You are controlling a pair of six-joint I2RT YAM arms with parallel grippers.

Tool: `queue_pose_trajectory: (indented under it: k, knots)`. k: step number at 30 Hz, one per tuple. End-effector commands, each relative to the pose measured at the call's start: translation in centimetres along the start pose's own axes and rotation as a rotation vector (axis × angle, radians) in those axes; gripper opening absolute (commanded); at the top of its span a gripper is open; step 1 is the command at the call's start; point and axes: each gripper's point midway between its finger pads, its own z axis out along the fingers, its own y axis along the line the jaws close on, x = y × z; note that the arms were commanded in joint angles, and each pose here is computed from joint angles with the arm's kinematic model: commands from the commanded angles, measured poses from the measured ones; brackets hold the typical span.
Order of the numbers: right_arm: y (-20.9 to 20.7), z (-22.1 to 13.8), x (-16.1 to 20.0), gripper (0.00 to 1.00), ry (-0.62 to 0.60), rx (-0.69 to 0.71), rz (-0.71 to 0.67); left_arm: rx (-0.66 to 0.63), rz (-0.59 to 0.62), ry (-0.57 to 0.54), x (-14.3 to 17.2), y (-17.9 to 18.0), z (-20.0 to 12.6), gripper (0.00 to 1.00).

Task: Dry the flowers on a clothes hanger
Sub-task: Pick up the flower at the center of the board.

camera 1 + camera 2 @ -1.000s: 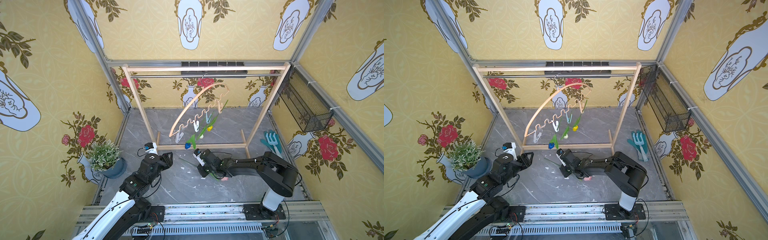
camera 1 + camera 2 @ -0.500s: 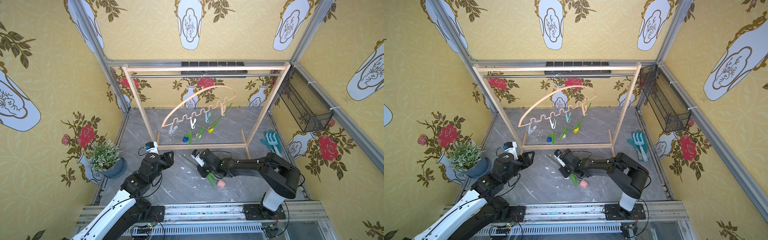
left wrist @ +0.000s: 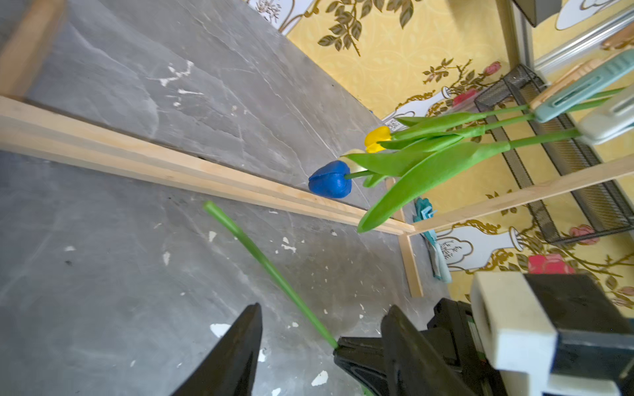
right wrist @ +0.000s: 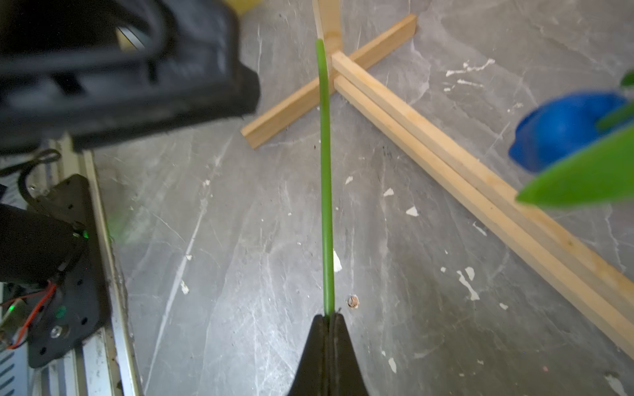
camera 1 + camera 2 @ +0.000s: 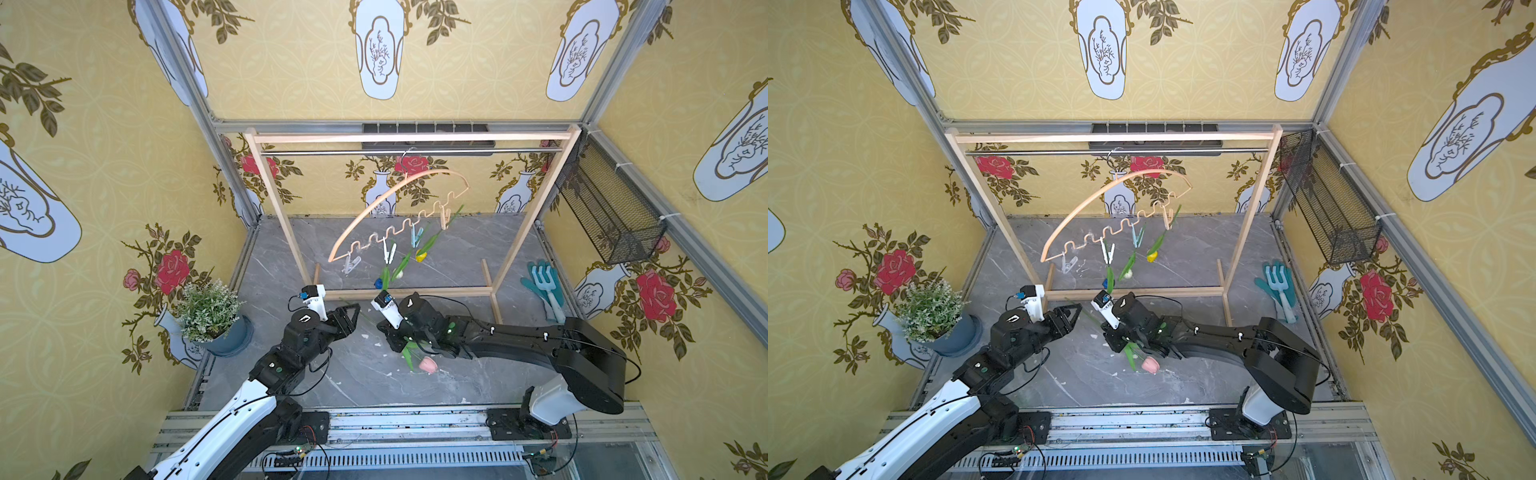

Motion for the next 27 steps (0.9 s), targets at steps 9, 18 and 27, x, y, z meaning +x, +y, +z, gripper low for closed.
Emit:
queue_pose_trajectory:
  k: [9, 18, 27]
  knots:
    - [1.0, -1.5, -4.8, 0.0, -0.179, -0.052, 0.079, 0.13, -0.023, 0.046, 0.7, -2.3, 0.4, 0.51]
    - [1.6, -1.9, -5.6, 0.0, -0.205, -0.081, 0.087, 0.151, -0.035, 0.064, 1.0, -2.5, 1.0, 0.36]
    - [1.9, -2.0, -5.8, 0.0, -0.217, -0.099, 0.101, 0.164, -0.051, 0.056, 1.0, -2.6, 1.2, 0.21]
